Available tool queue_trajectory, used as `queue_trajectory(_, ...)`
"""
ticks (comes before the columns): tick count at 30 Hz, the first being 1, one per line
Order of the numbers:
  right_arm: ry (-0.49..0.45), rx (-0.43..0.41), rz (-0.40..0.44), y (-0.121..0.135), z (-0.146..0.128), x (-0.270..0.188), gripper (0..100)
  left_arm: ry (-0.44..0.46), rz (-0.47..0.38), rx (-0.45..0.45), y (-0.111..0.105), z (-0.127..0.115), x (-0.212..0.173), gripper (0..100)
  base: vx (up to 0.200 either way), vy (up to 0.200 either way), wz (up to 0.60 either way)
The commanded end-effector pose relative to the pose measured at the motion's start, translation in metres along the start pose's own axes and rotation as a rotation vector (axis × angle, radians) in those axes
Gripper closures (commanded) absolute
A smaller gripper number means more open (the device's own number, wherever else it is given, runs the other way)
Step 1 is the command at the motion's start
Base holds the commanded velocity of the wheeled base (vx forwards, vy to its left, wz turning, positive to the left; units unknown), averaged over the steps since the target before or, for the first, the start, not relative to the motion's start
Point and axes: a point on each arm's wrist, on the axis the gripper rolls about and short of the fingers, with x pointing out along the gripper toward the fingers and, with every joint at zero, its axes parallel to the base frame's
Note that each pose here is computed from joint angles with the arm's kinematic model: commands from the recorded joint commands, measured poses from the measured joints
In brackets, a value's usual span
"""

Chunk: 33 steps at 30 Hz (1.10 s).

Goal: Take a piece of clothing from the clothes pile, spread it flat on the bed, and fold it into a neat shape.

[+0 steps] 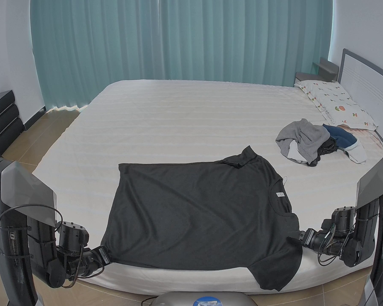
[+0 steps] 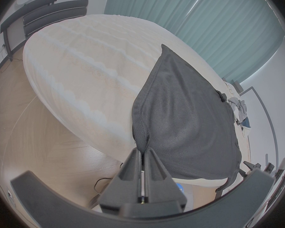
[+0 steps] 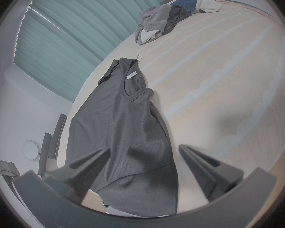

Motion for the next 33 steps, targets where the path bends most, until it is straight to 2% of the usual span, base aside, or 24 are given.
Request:
queue_trajectory(1,-0.006,0.0,0.001,-0.002,0.001,0.007,100,-0.005,-0.002,-0.003,0.0,0.001,0.001,100,0.0,0.0,0.0)
queue_trajectory(12,-0.123,-0.029,0.063,0.011,0.039,0.027,100,-0.041,-0.031,-0.083,-0.006,0.009,0.006,100,0.0,0.0,0.0)
queue_trajectory(18,-0.085,-0.033,0.058,0.021,0.05,0.042,100,-0.034,-0.027,-0.087,-0.005,0.008,0.008,100,0.0,0.0,0.0)
queue_trajectory(24,-0.1,-0.043,0.074,0.022,0.057,0.059,100,-0.043,-0.036,-0.112,-0.007,0.01,0.008,100,0.0,0.0,0.0)
queue_trajectory(28,-0.084,-0.045,0.074,0.021,0.052,0.064,100,-0.046,-0.039,-0.118,-0.008,0.011,0.009,100,0.0,0.0,0.0)
queue_trajectory(29,-0.088,-0.047,0.08,0.022,0.052,0.065,0,-0.046,-0.039,-0.118,-0.008,0.011,0.009,100,0.0,0.0,0.0)
queue_trajectory(33,-0.093,-0.035,0.083,0.02,0.054,0.06,0,-0.045,-0.04,-0.12,-0.008,0.011,0.009,100,0.0,0.0,0.0)
